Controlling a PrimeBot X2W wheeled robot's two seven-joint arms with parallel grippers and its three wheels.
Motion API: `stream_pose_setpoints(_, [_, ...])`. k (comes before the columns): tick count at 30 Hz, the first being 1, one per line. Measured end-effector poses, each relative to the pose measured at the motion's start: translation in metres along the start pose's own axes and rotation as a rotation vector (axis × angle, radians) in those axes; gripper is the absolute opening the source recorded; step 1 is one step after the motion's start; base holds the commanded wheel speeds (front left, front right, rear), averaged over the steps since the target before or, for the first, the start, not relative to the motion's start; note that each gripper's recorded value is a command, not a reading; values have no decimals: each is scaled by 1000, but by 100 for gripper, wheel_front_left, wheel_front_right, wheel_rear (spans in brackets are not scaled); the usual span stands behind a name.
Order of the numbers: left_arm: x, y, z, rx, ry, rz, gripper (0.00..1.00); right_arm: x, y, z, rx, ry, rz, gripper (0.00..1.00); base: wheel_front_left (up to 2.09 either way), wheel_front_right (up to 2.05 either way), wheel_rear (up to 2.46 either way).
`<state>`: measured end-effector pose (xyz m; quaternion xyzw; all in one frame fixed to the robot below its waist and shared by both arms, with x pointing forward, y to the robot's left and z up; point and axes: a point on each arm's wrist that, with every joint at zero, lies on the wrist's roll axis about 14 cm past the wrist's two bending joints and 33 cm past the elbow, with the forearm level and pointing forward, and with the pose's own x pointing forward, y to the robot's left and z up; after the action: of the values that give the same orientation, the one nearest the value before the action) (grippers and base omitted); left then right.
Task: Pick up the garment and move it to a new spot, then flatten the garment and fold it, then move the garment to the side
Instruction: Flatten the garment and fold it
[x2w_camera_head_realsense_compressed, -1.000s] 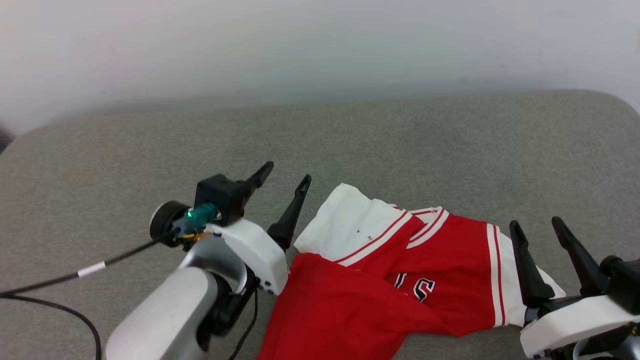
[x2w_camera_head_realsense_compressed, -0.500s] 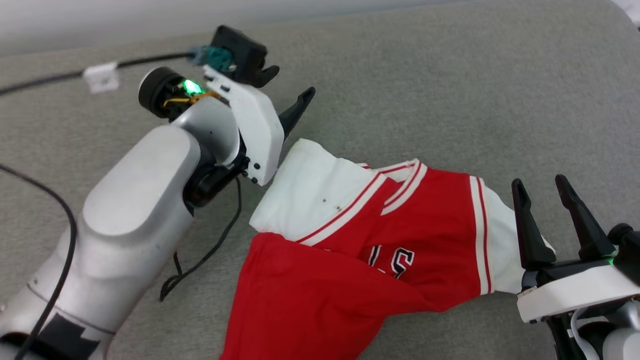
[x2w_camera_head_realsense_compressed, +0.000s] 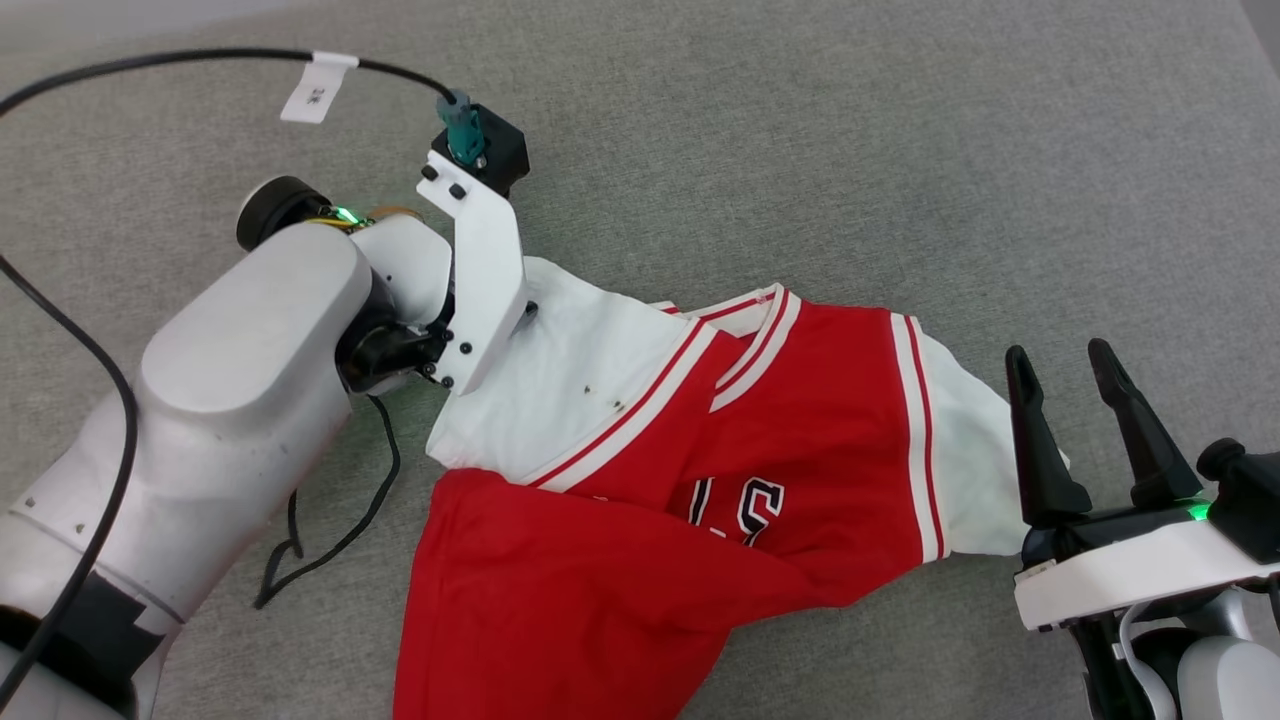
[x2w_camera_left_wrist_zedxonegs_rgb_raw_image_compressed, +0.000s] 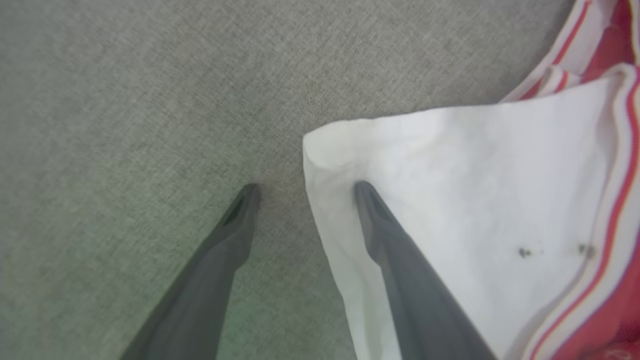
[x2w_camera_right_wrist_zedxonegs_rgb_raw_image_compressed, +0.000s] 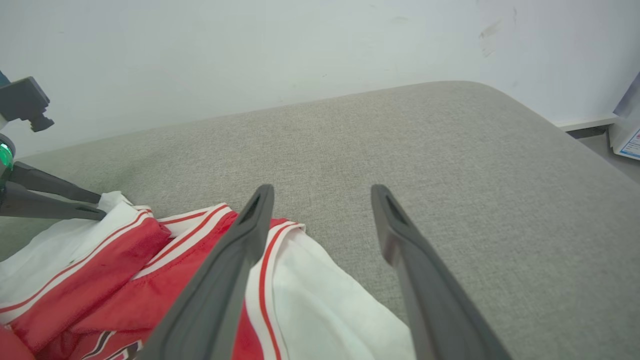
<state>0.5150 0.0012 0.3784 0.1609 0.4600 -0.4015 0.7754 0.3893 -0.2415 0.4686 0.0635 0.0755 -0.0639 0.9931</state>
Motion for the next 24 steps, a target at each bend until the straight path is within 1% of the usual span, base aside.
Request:
stream_pose_setpoints(6, [11, -7, -11, -15, 91, -26, 100, 0, -2, -4, 5, 6, -7, 100, 0, 0, 0])
stream_pose_setpoints(7, [12, -9, -12, -7, 98, -29, 93, 1, -2, -5, 6, 9, -8, 100, 0, 0, 0])
stream_pose_setpoints(8, [12, -11, -12, 4, 103, -33, 51, 1, -2, -5, 6, 9, -7, 100, 0, 0, 0])
stream_pose_setpoints(9, [13, -14, -13, 8, 105, -36, 33, 1, -2, -5, 6, 8, -6, 100, 0, 0, 0])
stream_pose_setpoints(10, [13, -15, -13, 13, 110, -37, 1, 2, -2, -4, 6, 6, -5, 100, 0, 0, 0])
stream_pose_setpoints(15, [16, -30, -18, 27, 129, -64, 0, 2, 0, 1, 7, -3, 1, 100, 0, 0, 0])
stream_pose_setpoints(19, [14, -29, -19, 14, 112, -57, 0, 1, 0, 4, 8, -13, 1, 100, 0, 0, 0])
stream_pose_setpoints(24, [6, -25, -15, 10, 5, -19, 0, -3, -3, 10, 9, -20, -7, 100, 0, 0, 0])
